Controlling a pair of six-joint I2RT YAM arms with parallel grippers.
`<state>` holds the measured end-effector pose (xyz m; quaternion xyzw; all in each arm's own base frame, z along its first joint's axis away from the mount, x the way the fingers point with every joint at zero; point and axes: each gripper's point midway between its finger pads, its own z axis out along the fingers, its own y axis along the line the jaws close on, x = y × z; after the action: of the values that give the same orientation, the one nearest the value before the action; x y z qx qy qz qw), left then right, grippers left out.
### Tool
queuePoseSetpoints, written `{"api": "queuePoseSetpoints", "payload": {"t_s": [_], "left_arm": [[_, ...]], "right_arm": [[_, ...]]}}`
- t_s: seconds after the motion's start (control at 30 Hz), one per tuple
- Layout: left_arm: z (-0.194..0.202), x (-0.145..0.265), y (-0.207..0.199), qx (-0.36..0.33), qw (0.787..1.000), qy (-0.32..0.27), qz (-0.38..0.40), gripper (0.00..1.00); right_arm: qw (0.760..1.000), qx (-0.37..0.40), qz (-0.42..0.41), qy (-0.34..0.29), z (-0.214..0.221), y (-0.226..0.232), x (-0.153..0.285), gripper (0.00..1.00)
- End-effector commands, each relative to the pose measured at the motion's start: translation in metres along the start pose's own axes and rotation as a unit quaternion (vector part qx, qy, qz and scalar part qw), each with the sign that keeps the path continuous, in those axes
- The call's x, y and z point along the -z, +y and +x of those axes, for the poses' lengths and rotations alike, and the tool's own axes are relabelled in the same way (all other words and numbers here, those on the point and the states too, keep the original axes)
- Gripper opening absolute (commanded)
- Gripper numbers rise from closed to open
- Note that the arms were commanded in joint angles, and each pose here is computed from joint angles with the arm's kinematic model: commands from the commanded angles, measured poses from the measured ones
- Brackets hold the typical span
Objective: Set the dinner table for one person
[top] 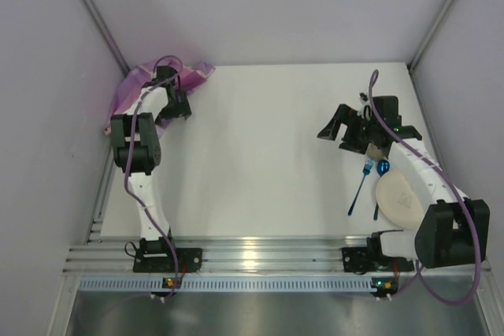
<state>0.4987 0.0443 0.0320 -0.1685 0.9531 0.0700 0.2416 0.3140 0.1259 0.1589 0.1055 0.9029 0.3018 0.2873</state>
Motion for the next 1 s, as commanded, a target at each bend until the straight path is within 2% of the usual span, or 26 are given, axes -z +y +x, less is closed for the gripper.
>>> {"api": "queuePoseSetpoints", "payload": {"t_s": [0.0,0.2,0.37,0.4,0.43,0.47,0.5,0.67,0.7,0.73,0.8,0.93,0.97], "left_arm": [[-0.019,-0.001,0.013,-0.006,0.999,-0.022,-0.035,0.97],[-0.025,-0.014,0.029,0.001,0.998,-0.016,-0.057,0.96],[-0.006,-0.037,0.036,0.024,0.999,0.026,-0.034,0.86],[0.006,-0.049,0.042,0.033,0.998,0.054,-0.028,0.82],[0.002,-0.05,0.034,0.042,0.997,0.058,0.005,0.76],[0.005,-0.054,0.034,0.044,0.997,0.069,0.011,0.62],[0.012,-0.06,0.037,0.043,0.995,0.087,0.013,0.56],[0.013,-0.061,0.02,0.039,0.992,0.097,0.065,0.28],[0.015,-0.06,0.016,0.041,0.991,0.102,0.074,0.04],[0.013,-0.056,0.012,0.048,0.99,0.105,0.087,0.0],[0.005,-0.036,-0.009,0.062,0.983,0.102,0.139,0.0],[-0.006,0.005,-0.052,0.042,0.981,0.075,0.175,0.0],[0.001,0.018,-0.075,0.024,0.979,0.078,0.186,0.0]], "right_arm": [[1.0,0.02,-0.005,-0.013,-0.013,0.01,0.001,1.0],[1.0,0.022,-0.002,-0.009,-0.019,0.01,-0.004,1.0],[1.0,0.021,-0.003,-0.004,-0.027,0.013,-0.01,1.0],[1.0,0.021,-0.003,-0.004,-0.028,0.013,-0.011,1.0],[1.0,0.021,-0.004,-0.002,-0.03,0.014,-0.012,1.0],[1.0,0.022,-0.004,-0.002,-0.031,0.015,-0.012,1.0],[1.0,0.022,-0.005,-0.002,-0.033,0.016,-0.012,1.0],[1.0,0.027,-0.004,0.003,-0.033,0.017,-0.012,1.0],[1.0,0.029,-0.004,0.004,-0.032,0.017,-0.011,1.0],[1.0,0.029,-0.004,0.005,-0.031,0.017,-0.01,1.0],[0.999,0.031,-0.003,0.006,-0.03,0.017,-0.008,1.0],[0.999,0.037,0.009,-0.005,-0.027,0.013,0.001,1.0],[0.999,0.039,0.01,-0.006,-0.026,0.012,0.003,1.0]]}}
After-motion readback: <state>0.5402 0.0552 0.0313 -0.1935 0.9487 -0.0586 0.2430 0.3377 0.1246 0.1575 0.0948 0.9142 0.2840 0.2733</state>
